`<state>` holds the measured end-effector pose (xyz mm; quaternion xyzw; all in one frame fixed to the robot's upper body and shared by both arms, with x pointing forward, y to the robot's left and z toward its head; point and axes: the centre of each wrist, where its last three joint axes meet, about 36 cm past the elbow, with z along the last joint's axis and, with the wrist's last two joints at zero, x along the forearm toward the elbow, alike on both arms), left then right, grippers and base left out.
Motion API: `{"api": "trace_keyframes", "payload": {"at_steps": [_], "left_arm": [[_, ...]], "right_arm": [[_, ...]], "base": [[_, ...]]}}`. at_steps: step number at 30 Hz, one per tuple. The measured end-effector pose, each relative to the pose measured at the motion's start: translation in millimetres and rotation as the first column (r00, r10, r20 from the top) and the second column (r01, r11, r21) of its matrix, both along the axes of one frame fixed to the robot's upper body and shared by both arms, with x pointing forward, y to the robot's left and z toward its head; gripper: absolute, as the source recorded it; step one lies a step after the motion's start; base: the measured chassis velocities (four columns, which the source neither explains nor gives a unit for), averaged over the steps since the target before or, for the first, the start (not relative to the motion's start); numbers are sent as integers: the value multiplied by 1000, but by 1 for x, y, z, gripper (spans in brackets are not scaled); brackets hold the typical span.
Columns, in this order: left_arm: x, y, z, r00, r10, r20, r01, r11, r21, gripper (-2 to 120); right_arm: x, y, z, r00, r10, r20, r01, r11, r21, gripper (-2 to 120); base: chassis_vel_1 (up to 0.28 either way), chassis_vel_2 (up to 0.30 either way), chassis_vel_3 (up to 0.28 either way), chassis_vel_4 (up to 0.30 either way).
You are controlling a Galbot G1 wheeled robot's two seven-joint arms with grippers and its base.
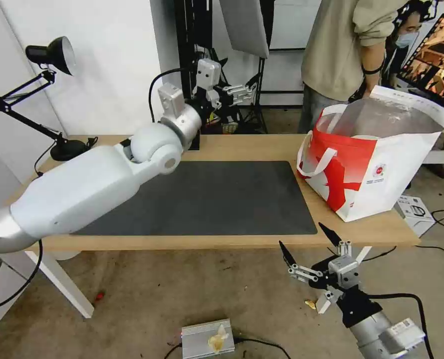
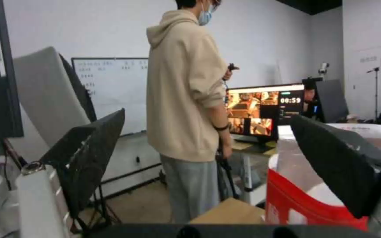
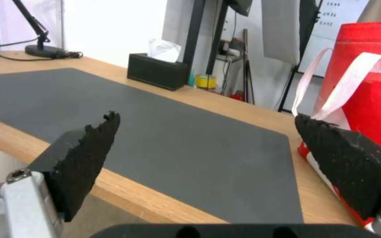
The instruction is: Pick up the trash from the table and place it into the takeout bag.
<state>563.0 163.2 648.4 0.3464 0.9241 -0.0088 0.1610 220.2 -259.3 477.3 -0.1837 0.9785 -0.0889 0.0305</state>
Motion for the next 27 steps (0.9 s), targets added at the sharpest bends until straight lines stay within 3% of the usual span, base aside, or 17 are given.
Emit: {"api": "trace_keyframes", "payload": {"at_steps": [14,25,27], "left_arm": [[-45,40,-33,995,-55,-81,54,998,-24,100],[-80,76,-39,998,-42,-52,41,999,-16,100],[-96,89,-49,998,-27,-49,27,1000,2,100]], "right_arm": [[0,0,0,1000,0,0,0,1000,0,100],[0,0,0,1000,0,0,0,1000,0,100],[0,0,0,1000,0,0,0,1000,0,100]], "base": [[0,0,0,0],[0,0,0,0],[0,0,0,0]]}}
